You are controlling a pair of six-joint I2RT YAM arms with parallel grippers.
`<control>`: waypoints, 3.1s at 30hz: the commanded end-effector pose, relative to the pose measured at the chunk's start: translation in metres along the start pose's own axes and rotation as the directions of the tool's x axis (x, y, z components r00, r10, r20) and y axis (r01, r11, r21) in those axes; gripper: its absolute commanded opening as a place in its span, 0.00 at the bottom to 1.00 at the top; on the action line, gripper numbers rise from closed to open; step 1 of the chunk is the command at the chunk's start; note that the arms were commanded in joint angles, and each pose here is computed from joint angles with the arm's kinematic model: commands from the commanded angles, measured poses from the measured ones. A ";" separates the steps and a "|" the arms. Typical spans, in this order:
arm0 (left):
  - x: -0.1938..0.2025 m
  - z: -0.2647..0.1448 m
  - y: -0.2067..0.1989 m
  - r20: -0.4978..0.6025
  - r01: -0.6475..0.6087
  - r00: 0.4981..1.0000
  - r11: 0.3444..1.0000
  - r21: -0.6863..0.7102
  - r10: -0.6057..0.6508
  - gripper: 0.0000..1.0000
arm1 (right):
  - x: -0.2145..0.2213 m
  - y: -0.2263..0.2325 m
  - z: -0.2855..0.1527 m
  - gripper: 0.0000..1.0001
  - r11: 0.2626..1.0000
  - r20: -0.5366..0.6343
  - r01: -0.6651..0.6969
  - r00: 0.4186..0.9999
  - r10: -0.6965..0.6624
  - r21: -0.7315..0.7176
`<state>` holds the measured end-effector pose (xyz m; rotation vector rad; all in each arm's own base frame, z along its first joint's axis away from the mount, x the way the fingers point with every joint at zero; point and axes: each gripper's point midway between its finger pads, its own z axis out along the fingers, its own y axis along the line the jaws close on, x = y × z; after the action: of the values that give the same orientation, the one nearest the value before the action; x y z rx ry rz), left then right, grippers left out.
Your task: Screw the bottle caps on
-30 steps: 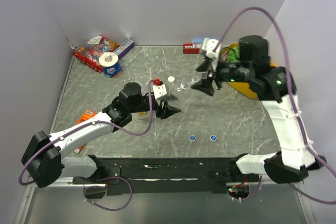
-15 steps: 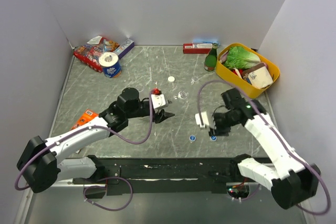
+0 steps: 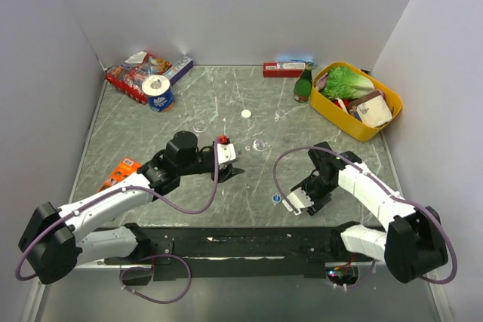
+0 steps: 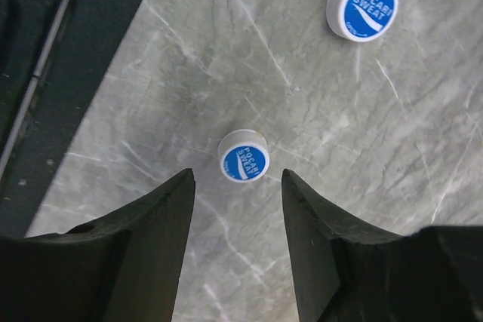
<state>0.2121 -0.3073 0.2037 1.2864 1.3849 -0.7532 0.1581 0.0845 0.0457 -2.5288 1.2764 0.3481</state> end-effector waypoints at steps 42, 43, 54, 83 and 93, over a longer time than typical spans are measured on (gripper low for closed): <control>0.007 0.006 0.003 -0.016 -0.039 0.999 0.999 0.009 0.039 0.01 | -0.011 -0.017 -0.024 0.26 0.996 0.027 -0.053 0.998 0.051 0.069; 0.011 0.006 0.002 -0.023 -0.054 0.998 0.998 0.020 0.055 0.01 | -0.021 -0.023 -0.040 0.25 0.989 0.044 -0.087 0.996 0.082 0.116; 0.042 0.011 -0.004 -0.037 -0.211 0.976 0.975 0.069 0.214 0.01 | -0.131 -0.073 -0.188 0.22 0.899 0.274 -0.164 0.960 0.051 0.407; 0.025 0.007 -0.007 0.046 -0.233 0.972 0.972 0.043 0.231 0.01 | -0.194 -0.137 -0.171 0.23 0.862 0.255 0.029 0.950 -0.182 0.506; 0.017 0.001 -0.002 0.159 -0.171 0.970 0.982 -0.075 0.181 0.01 | -0.198 -0.135 -0.159 0.23 0.946 0.309 -0.122 0.951 0.025 0.300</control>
<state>0.2113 -0.2925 0.1376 1.3836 1.3186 -0.6440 0.1710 0.2497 0.2782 -2.0692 1.0612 0.3935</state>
